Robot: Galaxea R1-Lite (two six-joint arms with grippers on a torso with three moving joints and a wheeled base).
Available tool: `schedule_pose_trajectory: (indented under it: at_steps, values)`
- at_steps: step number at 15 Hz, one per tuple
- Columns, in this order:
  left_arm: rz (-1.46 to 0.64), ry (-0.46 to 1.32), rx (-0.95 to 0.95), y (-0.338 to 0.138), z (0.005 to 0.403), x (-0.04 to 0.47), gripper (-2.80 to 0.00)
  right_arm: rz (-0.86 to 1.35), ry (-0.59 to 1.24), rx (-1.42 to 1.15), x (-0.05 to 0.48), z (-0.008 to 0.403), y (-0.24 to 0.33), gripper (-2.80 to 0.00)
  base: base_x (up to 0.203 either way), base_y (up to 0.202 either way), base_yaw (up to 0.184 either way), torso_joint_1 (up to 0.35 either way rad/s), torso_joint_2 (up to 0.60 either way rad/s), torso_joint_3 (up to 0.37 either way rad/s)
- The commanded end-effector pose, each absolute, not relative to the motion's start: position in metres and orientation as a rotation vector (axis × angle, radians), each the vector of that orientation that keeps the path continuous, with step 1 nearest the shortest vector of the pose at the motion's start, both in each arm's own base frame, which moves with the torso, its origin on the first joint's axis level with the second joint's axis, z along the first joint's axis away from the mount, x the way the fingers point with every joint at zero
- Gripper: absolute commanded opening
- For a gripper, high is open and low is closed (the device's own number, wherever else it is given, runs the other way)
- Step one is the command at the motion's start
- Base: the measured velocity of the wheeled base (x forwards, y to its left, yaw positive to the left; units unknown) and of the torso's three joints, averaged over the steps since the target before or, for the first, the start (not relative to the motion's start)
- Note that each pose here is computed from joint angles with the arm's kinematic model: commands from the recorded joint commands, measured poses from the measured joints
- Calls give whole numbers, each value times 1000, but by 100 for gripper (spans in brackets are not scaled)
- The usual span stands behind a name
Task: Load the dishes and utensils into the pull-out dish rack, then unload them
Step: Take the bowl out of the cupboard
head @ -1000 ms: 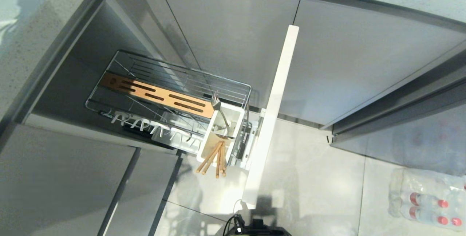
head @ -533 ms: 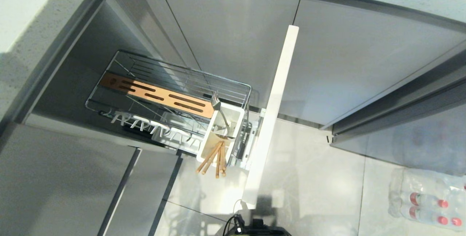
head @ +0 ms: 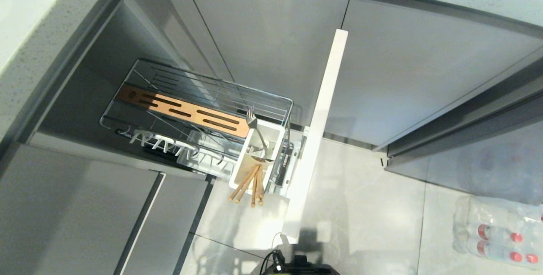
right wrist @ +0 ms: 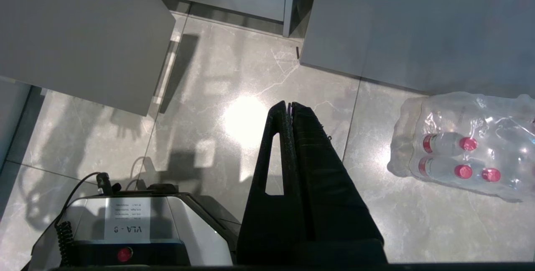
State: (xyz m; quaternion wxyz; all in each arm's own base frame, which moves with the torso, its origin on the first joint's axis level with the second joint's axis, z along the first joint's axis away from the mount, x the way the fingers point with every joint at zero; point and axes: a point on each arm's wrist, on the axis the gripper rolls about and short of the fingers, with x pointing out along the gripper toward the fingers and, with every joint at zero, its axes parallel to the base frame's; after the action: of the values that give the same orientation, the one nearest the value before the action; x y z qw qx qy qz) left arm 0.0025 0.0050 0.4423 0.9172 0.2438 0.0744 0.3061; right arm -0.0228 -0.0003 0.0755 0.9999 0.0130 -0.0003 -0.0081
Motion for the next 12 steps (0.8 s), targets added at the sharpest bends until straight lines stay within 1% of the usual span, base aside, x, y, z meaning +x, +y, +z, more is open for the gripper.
schedule_pose_trajectory:
  at_steps: [1, 3, 4, 6, 9, 11, 12]
  values:
    - [644, 354, 480, 15, 428, 18, -280, -17, 0, 26, -23, 75, 0, -280, 0, 0, 0, 0, 0, 0]
    - [650, 518, 454, 27, 417, 33, -280, -17, 0, 26, -23, 75, 0, -280, 0, 0, 0, 0, 0, 0]
    - [655, 567, 446, 30, 414, 38, -280, -16, 0, 26, -23, 75, 0, -280, 0, 0, 0, 0, 0, 0]
    - [672, 594, 427, 33, 412, 41, -280, -17, 0, 27, -23, 75, 0, -280, 0, 0, 0, 0, 0, 0]
    - [694, 585, 356, 34, 411, 41, -280, -16, 0, 26, -23, 75, 0, -280, 0, 0, 0, 0, 0, 0]
    - [687, 647, 298, 34, 406, 41, -280, -15, 0, 27, -23, 75, 0, -280, 0, 0, 0, 0, 0, 0]
    - [696, 646, 255, 35, 405, 42, -280, -15, 0, 27, -23, 75, 0, -280, 0, 0, 0, 0, 0, 0]
